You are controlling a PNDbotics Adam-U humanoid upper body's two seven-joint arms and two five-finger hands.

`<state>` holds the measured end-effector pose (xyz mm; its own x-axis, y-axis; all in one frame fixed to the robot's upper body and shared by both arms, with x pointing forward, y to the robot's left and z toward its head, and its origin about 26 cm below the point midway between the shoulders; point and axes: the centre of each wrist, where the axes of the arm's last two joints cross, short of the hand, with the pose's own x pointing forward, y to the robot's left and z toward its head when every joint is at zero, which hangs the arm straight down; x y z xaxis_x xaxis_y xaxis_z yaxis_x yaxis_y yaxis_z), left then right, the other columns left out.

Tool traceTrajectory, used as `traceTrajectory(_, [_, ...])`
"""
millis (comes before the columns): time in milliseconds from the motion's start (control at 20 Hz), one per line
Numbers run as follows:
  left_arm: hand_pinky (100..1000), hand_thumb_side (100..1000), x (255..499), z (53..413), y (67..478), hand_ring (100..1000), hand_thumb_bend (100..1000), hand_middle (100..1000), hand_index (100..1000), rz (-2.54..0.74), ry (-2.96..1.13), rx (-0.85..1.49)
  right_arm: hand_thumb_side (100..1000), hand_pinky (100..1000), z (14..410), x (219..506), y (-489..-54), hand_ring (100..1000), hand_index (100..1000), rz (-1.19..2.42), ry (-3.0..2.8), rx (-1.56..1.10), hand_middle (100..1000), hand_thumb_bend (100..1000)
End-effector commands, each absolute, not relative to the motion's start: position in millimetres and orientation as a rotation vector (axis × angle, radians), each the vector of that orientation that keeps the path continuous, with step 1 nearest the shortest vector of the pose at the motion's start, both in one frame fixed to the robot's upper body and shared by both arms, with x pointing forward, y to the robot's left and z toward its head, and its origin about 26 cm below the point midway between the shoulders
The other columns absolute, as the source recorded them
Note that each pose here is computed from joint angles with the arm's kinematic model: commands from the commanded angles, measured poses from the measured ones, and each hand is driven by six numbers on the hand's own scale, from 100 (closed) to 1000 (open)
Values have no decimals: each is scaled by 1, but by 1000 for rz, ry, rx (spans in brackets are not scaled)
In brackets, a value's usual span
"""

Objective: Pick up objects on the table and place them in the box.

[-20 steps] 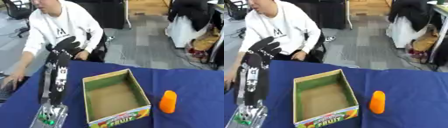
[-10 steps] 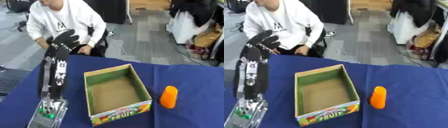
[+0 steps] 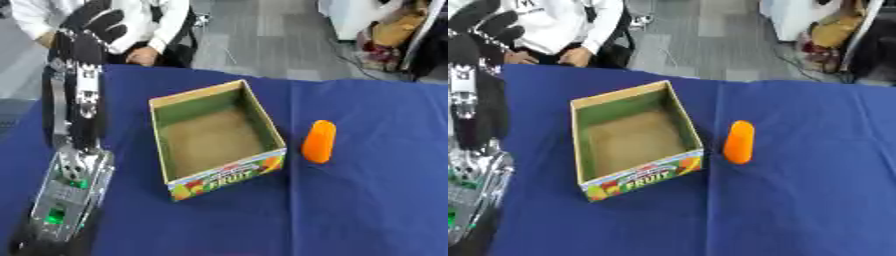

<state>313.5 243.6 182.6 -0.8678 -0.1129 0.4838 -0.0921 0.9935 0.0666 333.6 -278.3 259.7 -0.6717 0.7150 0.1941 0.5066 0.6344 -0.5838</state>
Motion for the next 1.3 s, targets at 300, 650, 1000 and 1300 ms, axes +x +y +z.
traceTrajectory(300, [823, 733, 313, 188, 245, 781, 580, 822, 848, -94, -2644, 141, 1000, 536, 264, 365, -251, 707, 851, 1013, -2340, -1000, 771, 489])
traceTrajectory(650, [822, 734, 312, 188, 243, 782, 580, 821, 848, -95, -2643, 129, 1000, 558, 249, 392, -214, 719, 852, 1173, -2286, -1020, 789, 487])
traceTrajectory(1000, [823, 734, 312, 189, 241, 782, 579, 822, 848, -96, -2648, 112, 1000, 589, 225, 422, -177, 740, 864, 1329, -2209, -1026, 816, 485])
traceTrajectory(1300, [823, 735, 312, 190, 239, 782, 580, 822, 848, -89, -2655, 99, 1000, 610, 208, 441, -158, 752, 867, 1452, -2152, -1054, 830, 479])
